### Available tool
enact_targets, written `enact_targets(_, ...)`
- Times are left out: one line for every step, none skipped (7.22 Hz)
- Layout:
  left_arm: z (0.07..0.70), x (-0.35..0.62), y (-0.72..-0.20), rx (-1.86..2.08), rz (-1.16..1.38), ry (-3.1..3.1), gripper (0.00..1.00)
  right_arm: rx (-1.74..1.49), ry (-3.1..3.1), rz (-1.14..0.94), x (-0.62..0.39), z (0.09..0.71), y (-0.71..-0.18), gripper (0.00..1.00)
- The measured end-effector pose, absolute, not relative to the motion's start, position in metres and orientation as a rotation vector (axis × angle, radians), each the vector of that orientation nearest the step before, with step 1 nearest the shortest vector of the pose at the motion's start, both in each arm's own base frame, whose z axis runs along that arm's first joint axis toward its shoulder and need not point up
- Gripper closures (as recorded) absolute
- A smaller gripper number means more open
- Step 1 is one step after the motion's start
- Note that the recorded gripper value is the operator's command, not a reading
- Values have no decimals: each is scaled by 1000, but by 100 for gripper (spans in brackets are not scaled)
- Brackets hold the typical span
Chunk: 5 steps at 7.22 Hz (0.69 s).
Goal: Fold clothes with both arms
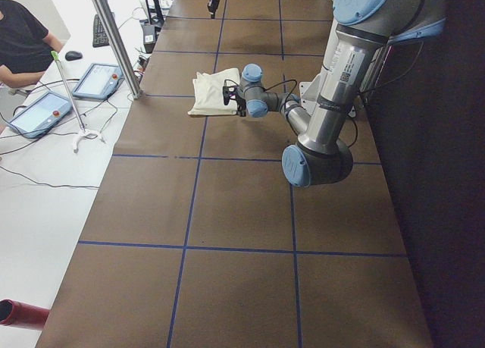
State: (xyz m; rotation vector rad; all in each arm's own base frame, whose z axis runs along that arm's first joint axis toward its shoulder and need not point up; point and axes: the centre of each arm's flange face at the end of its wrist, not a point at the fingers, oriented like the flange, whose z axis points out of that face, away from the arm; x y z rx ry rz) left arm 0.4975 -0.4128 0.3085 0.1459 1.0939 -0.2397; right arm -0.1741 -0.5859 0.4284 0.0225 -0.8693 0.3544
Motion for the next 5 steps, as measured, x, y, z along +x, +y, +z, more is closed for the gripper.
enact_targets(318,462,-407,191,-203,1089,100,20,-860,346,-164,431,-566,100)
enact_targets(333,423,-410,244,-166,1068,100,30,-850,322,-148,439,-542,100)
enact_targets(350,384,-420,273,-132,1044,100,46,-834,285,-128,455,-520,100)
enact_targets(372,336,-431,285,-85,1019,100,64,-811,232,-107,476,-502,100)
enact_targets(397,282,-439,307,-29,987,100,81,-786,183,-84,498,-490,100)
